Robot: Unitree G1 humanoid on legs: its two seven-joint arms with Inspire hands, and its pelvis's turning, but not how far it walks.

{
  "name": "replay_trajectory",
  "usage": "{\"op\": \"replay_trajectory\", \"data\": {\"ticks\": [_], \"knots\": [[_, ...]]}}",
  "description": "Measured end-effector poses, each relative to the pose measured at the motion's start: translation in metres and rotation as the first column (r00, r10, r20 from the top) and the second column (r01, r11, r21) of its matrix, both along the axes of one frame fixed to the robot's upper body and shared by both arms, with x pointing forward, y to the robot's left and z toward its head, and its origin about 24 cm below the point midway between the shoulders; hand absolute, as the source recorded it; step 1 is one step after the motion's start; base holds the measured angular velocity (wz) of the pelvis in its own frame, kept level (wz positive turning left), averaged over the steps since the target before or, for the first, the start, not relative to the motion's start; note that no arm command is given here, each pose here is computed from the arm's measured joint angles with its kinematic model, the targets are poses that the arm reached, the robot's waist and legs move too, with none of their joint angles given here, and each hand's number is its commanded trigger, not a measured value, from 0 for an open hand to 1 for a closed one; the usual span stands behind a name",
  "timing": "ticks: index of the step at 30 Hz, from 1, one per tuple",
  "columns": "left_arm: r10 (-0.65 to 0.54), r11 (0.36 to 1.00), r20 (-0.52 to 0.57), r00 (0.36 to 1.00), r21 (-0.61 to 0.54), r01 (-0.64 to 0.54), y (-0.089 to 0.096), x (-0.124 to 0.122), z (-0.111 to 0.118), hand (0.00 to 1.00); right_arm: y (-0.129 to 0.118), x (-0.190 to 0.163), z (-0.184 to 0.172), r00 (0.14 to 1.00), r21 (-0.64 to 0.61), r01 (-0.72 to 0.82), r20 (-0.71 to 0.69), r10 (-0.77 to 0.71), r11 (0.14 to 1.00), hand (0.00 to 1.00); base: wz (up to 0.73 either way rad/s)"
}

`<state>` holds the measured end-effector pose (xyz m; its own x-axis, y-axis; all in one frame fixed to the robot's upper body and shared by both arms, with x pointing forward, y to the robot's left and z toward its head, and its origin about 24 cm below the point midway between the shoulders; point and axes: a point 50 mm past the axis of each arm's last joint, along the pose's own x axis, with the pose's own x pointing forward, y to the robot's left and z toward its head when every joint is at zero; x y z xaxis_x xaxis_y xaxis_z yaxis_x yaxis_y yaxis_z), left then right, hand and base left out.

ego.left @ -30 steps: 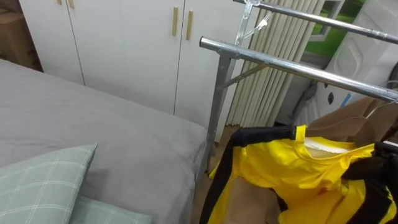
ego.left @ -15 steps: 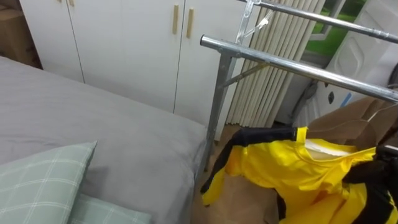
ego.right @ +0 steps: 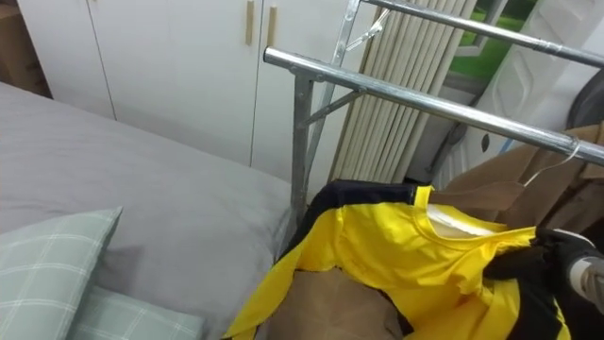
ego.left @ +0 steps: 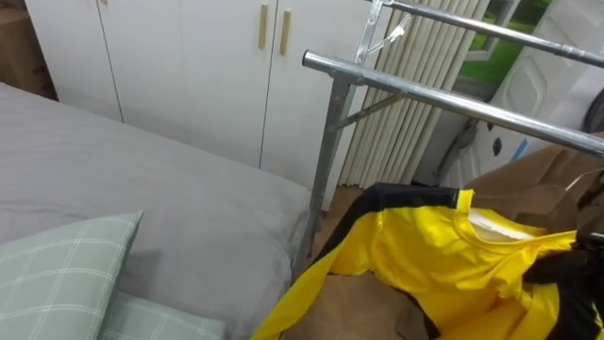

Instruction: Hang clothes

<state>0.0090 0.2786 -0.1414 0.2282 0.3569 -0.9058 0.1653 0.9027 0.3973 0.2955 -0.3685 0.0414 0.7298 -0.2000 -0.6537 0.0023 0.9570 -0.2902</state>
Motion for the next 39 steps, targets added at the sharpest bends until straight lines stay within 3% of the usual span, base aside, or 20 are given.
{"op": "replay_trajectory", "data": {"ticks": [18,39], "knots": [[-0.004,0.999,0.001,1.0,-0.049,0.004,0.004,0.002,0.002,0.0,-0.002,0.0,0.001,1.0,-0.028,0.025,0.006,-0.025,0.999,1.0,0.03],[-0.071,0.989,0.052,0.996,-0.124,0.077,0.004,0.031,0.006,0.0,-0.002,-0.002,-0.001,0.999,-0.069,-0.011,-0.034,0.008,0.998,1.0,0.18]]}}
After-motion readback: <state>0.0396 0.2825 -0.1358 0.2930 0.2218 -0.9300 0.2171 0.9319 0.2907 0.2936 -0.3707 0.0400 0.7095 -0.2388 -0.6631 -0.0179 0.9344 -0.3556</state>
